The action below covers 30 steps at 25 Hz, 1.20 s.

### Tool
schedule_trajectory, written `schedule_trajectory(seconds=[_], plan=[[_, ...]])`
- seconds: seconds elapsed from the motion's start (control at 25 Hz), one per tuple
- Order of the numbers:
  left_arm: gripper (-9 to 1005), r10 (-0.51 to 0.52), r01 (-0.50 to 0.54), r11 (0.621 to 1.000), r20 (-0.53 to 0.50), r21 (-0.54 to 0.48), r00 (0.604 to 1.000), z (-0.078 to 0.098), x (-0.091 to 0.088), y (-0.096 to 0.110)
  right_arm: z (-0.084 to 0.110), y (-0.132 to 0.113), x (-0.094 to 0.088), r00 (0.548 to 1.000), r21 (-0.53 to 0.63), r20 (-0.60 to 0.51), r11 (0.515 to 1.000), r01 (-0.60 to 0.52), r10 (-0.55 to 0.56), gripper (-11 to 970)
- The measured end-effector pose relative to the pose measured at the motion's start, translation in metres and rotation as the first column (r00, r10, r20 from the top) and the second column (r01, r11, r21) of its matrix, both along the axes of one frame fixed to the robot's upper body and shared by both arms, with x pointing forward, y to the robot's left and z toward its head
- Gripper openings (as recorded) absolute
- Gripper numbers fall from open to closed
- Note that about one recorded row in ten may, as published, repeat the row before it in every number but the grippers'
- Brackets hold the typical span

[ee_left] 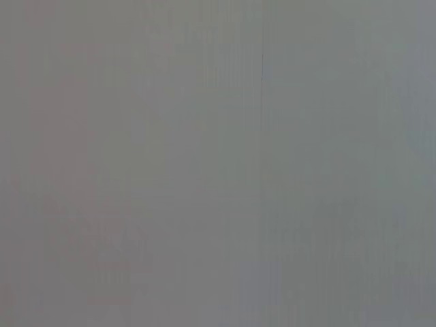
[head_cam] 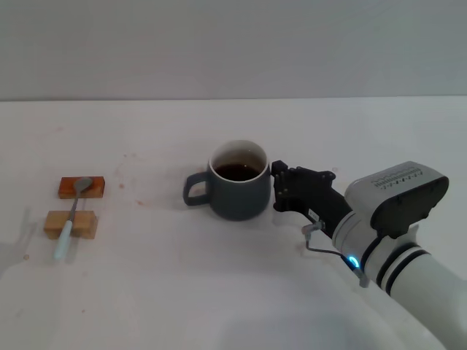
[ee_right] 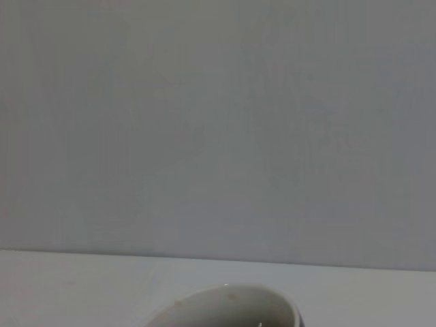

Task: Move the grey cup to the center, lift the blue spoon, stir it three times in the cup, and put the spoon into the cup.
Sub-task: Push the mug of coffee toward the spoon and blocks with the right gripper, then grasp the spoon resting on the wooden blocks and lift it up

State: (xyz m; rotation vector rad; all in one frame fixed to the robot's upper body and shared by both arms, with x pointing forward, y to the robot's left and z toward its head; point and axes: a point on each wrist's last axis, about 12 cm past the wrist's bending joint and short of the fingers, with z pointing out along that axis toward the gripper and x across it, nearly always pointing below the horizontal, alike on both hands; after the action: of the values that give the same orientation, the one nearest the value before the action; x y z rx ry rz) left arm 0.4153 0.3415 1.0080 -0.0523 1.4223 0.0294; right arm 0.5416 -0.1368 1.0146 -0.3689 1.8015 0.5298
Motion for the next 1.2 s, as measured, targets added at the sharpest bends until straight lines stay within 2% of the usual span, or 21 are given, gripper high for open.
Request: schedule_trajectory(seconds=[0.24, 0.4, 0.6, 0.72, 0.76, 0.84, 0.88, 1.04, 1.2], plan=[[834, 0.003, -0.003, 1.000, -0.001, 0.000, 1.000, 0.000, -0.001, 0.001, 0.001, 0.006, 0.000, 1.000, 0.000, -0.002, 1.000, -0.021, 0.021, -2], [834, 0.007, -0.007, 1.000, -0.004, 0.000, 1.000, -0.001, -0.003, 0.002, 0.001, 0.000, -0.001, 1.000, 0.009, 0.013, 1.000, -0.001, 0.001, -2], [833, 0.008, -0.008, 1.000, -0.009, 0.001, 1.000, -0.002, -0.005, 0.002, 0.000, -0.024, -0.003, 0.994, 0.021, 0.087, 0.998, 0.066, -0.067, -2], [833, 0.004, -0.004, 1.000, -0.015, 0.001, 1.000, -0.003, -0.009, 0.002, -0.001, -0.049, -0.011, 0.979, 0.036, 0.157, 0.991, 0.125, -0.129, -2], [833, -0.004, 0.004, 1.000, -0.019, 0.001, 1.000, -0.004, -0.011, 0.000, -0.001, -0.049, -0.011, 0.979, 0.036, 0.157, 0.991, 0.125, -0.129, -2], [834, -0.040, 0.040, 0.999, -0.020, -0.001, 0.999, -0.005, -0.017, -0.006, 0.000, -0.067, -0.017, 0.962, 0.045, 0.213, 0.985, 0.167, -0.173, -2], [834, -0.051, 0.051, 0.999, -0.020, -0.003, 0.999, -0.005, -0.018, -0.008, 0.000, -0.067, -0.017, 0.962, 0.045, 0.213, 0.985, 0.167, -0.173, -2], [834, -0.105, 0.105, 0.994, -0.035, -0.008, 0.994, -0.008, -0.022, -0.017, -0.001, -0.096, -0.026, 0.929, 0.042, 0.274, 0.968, 0.247, -0.249, -2], [834, -0.141, 0.140, 0.990, -0.043, -0.021, 0.989, -0.010, -0.023, -0.023, -0.004, -0.112, -0.032, 0.908, 0.046, 0.277, 0.948, 0.314, -0.314, -2]])
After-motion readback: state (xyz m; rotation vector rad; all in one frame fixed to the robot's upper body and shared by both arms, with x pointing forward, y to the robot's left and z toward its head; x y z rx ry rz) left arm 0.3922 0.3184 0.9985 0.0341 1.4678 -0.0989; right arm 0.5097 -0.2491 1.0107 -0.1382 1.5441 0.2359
